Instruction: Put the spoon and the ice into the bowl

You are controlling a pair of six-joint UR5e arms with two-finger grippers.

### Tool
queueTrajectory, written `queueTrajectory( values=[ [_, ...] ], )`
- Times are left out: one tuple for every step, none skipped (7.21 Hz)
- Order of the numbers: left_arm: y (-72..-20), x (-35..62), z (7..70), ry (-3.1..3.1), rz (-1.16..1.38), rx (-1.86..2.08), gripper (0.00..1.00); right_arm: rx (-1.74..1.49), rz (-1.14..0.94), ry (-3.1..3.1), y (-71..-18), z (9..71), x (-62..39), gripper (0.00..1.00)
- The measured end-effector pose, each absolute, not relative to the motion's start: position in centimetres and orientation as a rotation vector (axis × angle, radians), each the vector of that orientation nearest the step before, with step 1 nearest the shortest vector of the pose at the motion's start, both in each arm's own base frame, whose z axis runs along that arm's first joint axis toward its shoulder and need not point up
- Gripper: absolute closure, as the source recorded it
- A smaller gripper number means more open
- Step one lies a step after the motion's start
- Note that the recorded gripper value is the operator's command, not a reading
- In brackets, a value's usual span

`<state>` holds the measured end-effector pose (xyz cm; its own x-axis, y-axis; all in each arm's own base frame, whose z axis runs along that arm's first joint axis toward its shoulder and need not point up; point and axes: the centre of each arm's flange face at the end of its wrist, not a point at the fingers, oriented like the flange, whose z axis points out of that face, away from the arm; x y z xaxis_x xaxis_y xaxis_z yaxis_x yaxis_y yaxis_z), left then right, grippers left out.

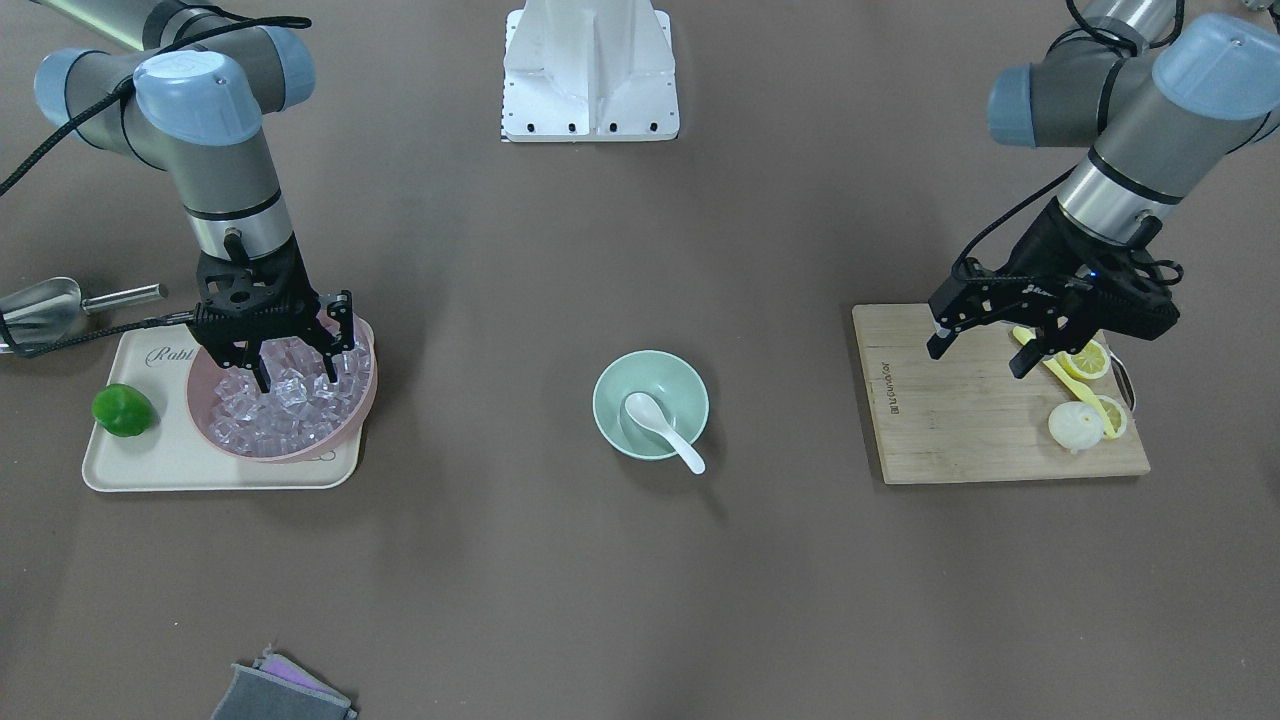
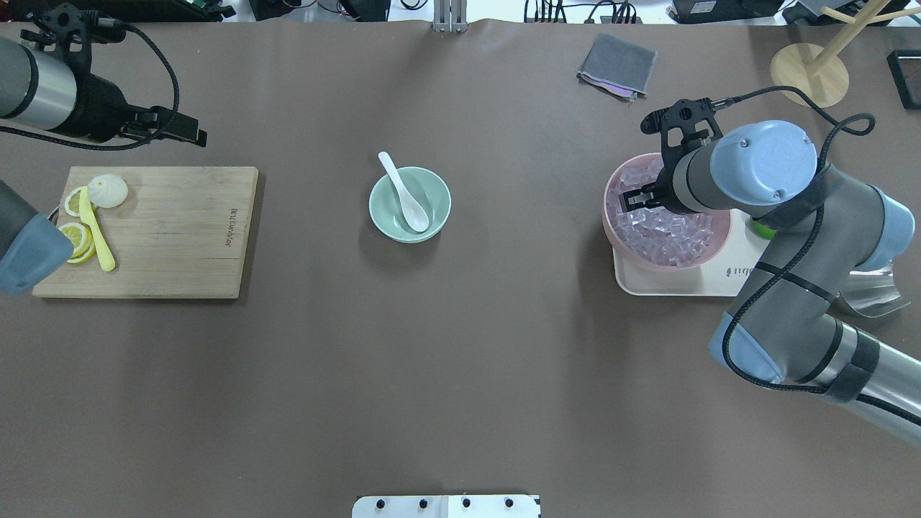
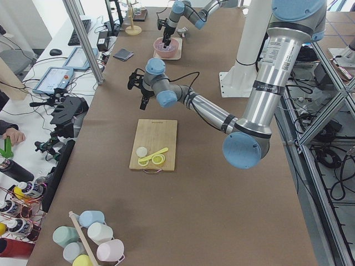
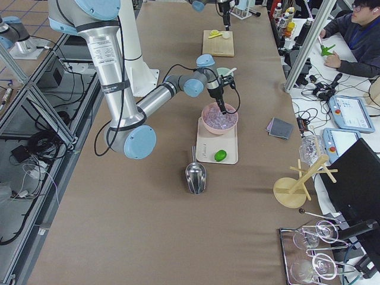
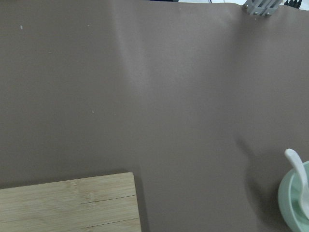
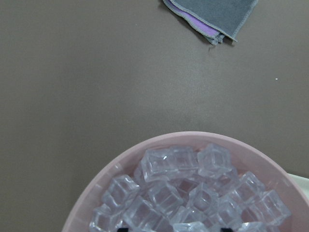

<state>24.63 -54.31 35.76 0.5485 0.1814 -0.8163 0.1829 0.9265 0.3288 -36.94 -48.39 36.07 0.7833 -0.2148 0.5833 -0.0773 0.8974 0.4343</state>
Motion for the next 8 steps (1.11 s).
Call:
queueTrajectory(
  values=[
    [-54.3, 24.5, 35.9, 0.995, 0.001, 0.403, 0.01, 0.470, -0.082, -0.691, -48.2, 36.9, -36.8, 0.44],
    [-54.3, 24.5, 35.9, 0.995, 0.002, 0.403, 0.01, 0.471, -0.083, -0.695, -48.2, 37.7, -36.8, 0.47],
    [-54.3, 24.5, 36.0, 0.994, 0.002, 0.403, 0.01, 0.465, -0.082, -0.688, -48.4, 38.5, -37.0, 0.47],
    [-54.3, 24.5, 36.0, 0.994, 0.003, 0.403, 0.01, 0.457, -0.080, -0.680, -48.6, 39.2, -37.1, 0.47],
    [-54.3, 24.6, 36.0, 0.993, 0.003, 0.403, 0.01, 0.454, -0.078, -0.677, -48.7, 39.4, -37.2, 0.47],
    [-54.3, 24.6, 36.1, 0.992, 0.002, 0.403, 0.01, 0.453, -0.077, -0.678, -48.7, 39.4, -37.2, 0.64],
    [-54.3, 24.6, 36.1, 0.990, 0.001, 0.403, 0.01, 0.455, -0.076, -0.680, -48.8, 39.3, -37.2, 0.95],
    [-54.4, 24.6, 36.1, 0.990, 0.001, 0.403, 0.01, 0.455, -0.071, -0.683, -48.8, 39.1, -37.2, 1.00]
  ],
)
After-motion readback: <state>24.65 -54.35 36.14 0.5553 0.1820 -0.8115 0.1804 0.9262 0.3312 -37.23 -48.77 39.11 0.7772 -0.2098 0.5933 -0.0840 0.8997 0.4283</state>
